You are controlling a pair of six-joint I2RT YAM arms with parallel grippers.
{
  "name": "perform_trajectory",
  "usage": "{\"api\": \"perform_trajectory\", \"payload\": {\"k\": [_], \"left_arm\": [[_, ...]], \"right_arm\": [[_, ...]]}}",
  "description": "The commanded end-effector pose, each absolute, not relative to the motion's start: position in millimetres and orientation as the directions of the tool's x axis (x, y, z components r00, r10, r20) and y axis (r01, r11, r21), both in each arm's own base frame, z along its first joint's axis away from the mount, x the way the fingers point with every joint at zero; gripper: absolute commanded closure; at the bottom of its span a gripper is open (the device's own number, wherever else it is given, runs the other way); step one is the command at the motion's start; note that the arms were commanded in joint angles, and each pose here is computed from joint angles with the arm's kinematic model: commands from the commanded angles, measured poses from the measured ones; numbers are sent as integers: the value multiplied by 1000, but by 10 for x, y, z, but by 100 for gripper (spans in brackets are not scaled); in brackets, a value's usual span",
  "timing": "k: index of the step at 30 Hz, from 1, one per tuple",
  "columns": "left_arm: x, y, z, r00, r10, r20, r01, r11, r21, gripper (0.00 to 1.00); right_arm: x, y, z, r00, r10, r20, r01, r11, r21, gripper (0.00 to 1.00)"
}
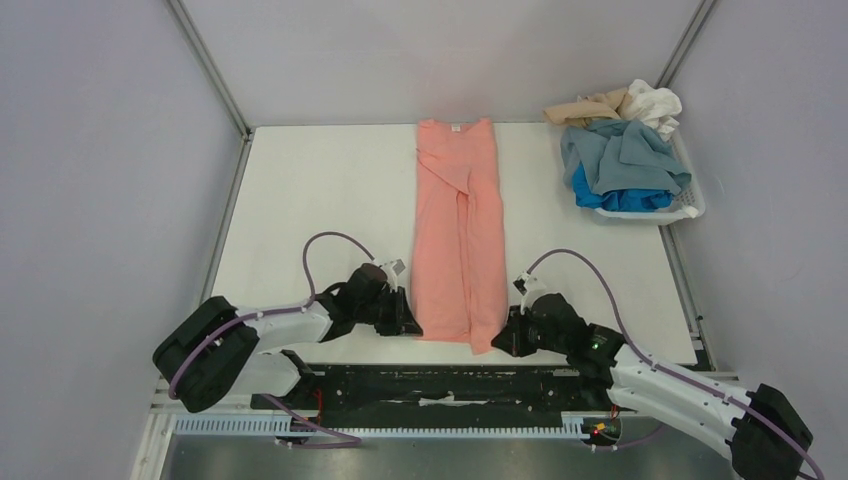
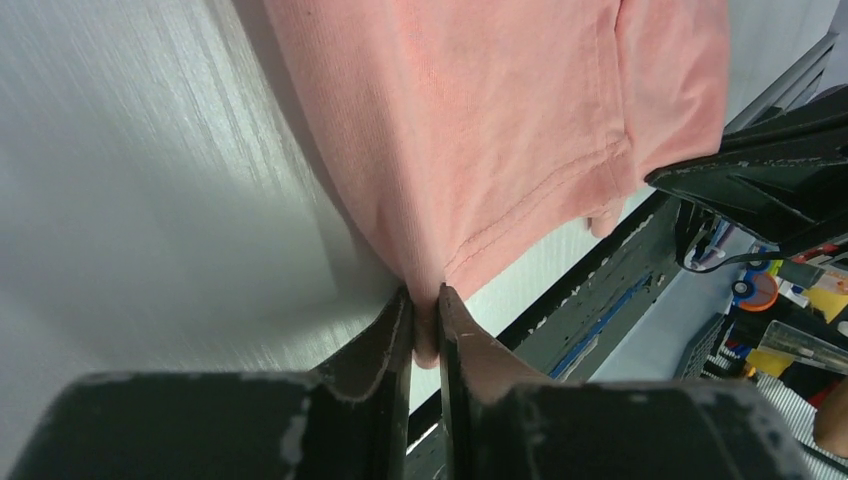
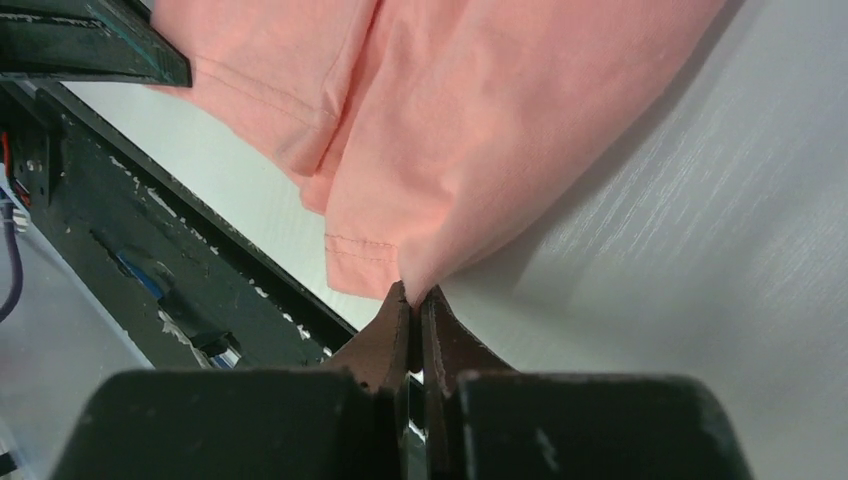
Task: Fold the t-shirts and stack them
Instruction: Grab the bottom of the folded rectangular tshirt with both arms, then fold the folded rectangular tshirt in 1/3 of the way
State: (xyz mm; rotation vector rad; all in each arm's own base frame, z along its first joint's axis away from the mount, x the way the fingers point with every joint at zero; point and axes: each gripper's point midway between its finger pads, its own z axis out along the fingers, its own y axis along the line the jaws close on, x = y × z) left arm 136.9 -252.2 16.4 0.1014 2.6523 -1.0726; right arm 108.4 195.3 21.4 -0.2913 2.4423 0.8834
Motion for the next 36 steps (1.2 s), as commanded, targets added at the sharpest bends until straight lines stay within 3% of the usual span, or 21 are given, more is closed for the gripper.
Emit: {"api": "perform_trajectory", "payload": {"k": [1, 3, 4, 5, 11, 18, 28, 36], "left_arm": [[1218, -2505, 220, -964, 43, -263, 214, 715, -666, 81], [1272, -2528, 301, -957, 30, -288, 223, 709, -669, 86], [1321, -2551, 362, -952, 22, -306, 231, 708, -667, 97], [1352, -2540, 388, -951, 14, -309, 224, 722, -655, 98], [1597, -2769, 728, -932, -15, -362, 255, 682, -686, 98], [2001, -3057, 963, -929, -54, -366, 244, 654, -716, 98], [3128, -2923, 1257, -857, -311, -411, 128, 643, -755, 98], [3812, -2997, 1343, -855, -339, -392, 141, 575, -806, 98]], "right_arm": [[1197, 2059, 375, -804, 56, -592, -377, 723, 580, 100], [1254, 2103, 469, -785, 91, -613, -384, 705, 596, 100], [1294, 2123, 526, -771, 108, -628, -391, 698, 600, 100], [1334, 2140, 580, -758, 125, -640, -395, 694, 603, 100], [1602, 2246, 922, -680, 175, -712, -424, 698, 577, 100], [2129, 2128, 1279, -534, 249, -808, -328, 820, 469, 100], [2842, 2030, 1563, -412, 228, -882, -242, 906, 347, 100], [3369, 2082, 1694, -383, 245, -891, -323, 868, 377, 100]]}}
